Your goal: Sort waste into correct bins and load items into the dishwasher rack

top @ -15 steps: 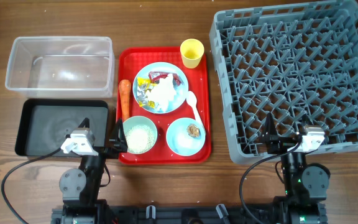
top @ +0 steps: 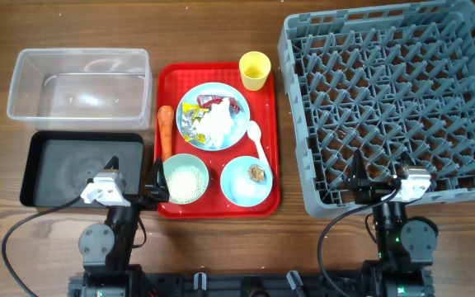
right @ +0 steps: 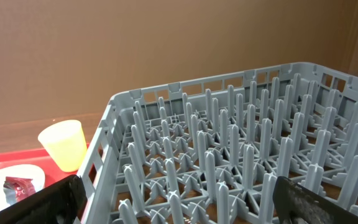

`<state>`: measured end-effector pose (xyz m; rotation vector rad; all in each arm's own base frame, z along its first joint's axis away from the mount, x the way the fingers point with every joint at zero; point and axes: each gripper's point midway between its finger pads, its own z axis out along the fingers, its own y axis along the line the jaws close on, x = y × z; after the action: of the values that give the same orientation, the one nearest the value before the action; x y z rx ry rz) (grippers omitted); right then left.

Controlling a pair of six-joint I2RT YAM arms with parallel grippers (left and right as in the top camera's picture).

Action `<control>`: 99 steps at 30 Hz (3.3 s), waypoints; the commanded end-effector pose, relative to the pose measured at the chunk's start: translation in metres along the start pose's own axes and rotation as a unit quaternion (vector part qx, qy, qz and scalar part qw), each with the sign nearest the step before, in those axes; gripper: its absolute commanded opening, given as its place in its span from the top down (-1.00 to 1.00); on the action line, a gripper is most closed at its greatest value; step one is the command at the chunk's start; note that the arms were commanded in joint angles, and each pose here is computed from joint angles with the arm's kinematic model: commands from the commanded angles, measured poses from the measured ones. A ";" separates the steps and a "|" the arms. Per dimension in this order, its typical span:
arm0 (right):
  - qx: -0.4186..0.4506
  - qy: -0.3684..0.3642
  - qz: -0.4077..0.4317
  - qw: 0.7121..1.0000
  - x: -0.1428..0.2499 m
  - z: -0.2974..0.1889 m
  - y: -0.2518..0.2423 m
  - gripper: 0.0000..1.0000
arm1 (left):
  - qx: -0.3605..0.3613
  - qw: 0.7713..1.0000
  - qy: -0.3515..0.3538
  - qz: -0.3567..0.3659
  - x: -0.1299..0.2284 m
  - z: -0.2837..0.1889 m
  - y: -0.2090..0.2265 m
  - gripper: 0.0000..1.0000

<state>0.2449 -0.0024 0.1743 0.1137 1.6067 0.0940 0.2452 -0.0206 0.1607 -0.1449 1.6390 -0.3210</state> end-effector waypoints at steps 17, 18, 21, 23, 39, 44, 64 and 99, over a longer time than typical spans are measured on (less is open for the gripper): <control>-0.007 -0.003 0.004 1.000 0.000 0.000 0.003 -0.99 | -0.010 1.000 -0.001 0.006 0.001 0.000 0.004 -1.00; -0.007 -0.003 0.005 1.000 0.000 0.000 0.003 -0.99 | -0.010 1.000 -0.001 0.006 0.001 0.000 0.004 -1.00; -0.007 -0.003 0.004 1.000 0.000 0.000 0.003 -0.99 | -0.010 1.000 -0.001 0.006 0.001 0.000 0.004 -1.00; -0.007 -0.003 0.004 1.000 0.000 0.000 0.003 -0.99 | -0.010 1.000 -0.001 0.006 0.001 0.000 0.004 -1.00; -0.007 -0.003 0.004 1.000 0.000 0.000 0.003 -0.99 | -0.010 1.000 -0.001 0.006 0.001 0.000 0.004 -1.00; -0.007 -0.003 0.004 1.000 0.000 0.000 0.003 -1.00 | -0.010 1.000 -0.001 0.006 0.001 0.000 0.004 -1.00; -0.007 -0.003 0.005 1.000 0.000 0.000 0.003 -0.99 | 0.011 1.000 -0.011 -0.009 -0.004 0.000 -0.003 -1.00; -0.007 -0.003 0.004 1.000 0.000 0.000 0.003 -0.99 | -0.152 0.779 0.593 -0.133 -0.002 0.048 -0.073 0.46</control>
<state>0.2450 -0.0024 0.1737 0.1138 1.6078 0.0940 0.2886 -0.1007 0.1902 -0.3979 2.9348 -0.6810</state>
